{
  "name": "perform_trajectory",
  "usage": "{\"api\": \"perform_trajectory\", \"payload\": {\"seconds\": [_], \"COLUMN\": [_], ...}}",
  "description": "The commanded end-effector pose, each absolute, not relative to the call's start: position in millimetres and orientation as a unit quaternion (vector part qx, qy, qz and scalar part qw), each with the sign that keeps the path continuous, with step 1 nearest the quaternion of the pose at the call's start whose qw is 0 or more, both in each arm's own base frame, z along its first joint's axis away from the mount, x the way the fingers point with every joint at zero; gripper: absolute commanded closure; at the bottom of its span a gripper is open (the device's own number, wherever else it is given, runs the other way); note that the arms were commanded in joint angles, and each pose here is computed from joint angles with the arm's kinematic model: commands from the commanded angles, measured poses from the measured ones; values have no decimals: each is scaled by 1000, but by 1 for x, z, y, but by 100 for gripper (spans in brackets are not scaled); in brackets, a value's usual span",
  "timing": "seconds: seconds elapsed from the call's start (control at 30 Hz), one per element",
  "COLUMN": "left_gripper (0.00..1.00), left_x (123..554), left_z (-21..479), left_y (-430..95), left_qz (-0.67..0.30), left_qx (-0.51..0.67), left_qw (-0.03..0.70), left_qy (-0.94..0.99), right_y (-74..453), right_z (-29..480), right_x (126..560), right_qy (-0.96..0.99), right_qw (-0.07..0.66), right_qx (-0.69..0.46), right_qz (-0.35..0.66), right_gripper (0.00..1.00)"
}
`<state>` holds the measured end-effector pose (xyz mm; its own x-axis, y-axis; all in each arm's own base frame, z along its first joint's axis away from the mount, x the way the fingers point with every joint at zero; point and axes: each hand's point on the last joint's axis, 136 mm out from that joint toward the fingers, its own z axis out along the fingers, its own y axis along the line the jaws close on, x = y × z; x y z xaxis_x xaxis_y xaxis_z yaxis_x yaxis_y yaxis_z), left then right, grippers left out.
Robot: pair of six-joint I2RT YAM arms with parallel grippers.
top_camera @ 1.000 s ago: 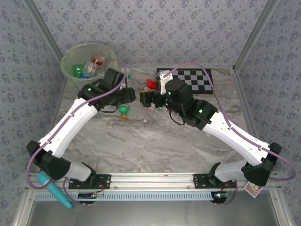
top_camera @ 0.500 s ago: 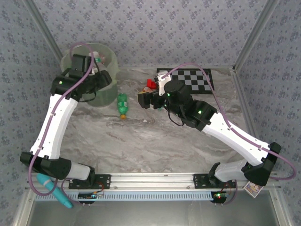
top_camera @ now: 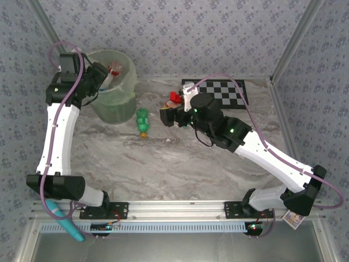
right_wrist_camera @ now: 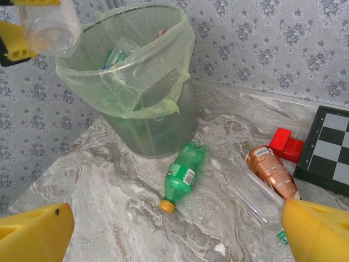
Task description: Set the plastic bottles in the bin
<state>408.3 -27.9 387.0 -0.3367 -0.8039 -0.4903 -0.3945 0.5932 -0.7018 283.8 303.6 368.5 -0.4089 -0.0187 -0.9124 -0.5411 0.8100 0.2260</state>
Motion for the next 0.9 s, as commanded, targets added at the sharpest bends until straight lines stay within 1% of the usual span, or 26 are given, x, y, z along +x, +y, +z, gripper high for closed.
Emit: {"api": "perform_trajectory", "payload": {"seconds": [0.0, 0.13, 0.23, 0.37, 0.57, 0.67, 0.87], "left_gripper": [42, 43, 42, 42, 42, 42, 41], "left_x": [428, 438, 443, 450, 460, 471, 497], "left_z": [404, 411, 410, 401, 381, 381, 365], "left_y": [-10, 4, 11, 13, 13, 11, 4], "left_qz": [-276, -269, -264, -289, -329, -338, -365], "left_qx": [-466, -503, -526, -569, -652, -670, -705], "left_qw": [469, 496, 503, 484, 435, 421, 379], "left_qy": [698, 654, 633, 599, 526, 509, 475], "right_y": [297, 294, 291, 289, 290, 291, 288], "right_z": [380, 382, 378, 377, 377, 378, 374], "right_x": [281, 281, 282, 284, 289, 291, 290], "right_qy": [788, 787, 791, 791, 790, 788, 791], "right_qw": [535, 537, 535, 536, 535, 536, 535], "right_qx": [-171, -173, -172, -170, -170, -170, -166], "right_qz": [253, 248, 242, 242, 247, 248, 247], "right_gripper": [0, 0, 0, 0, 0, 0, 0]}}
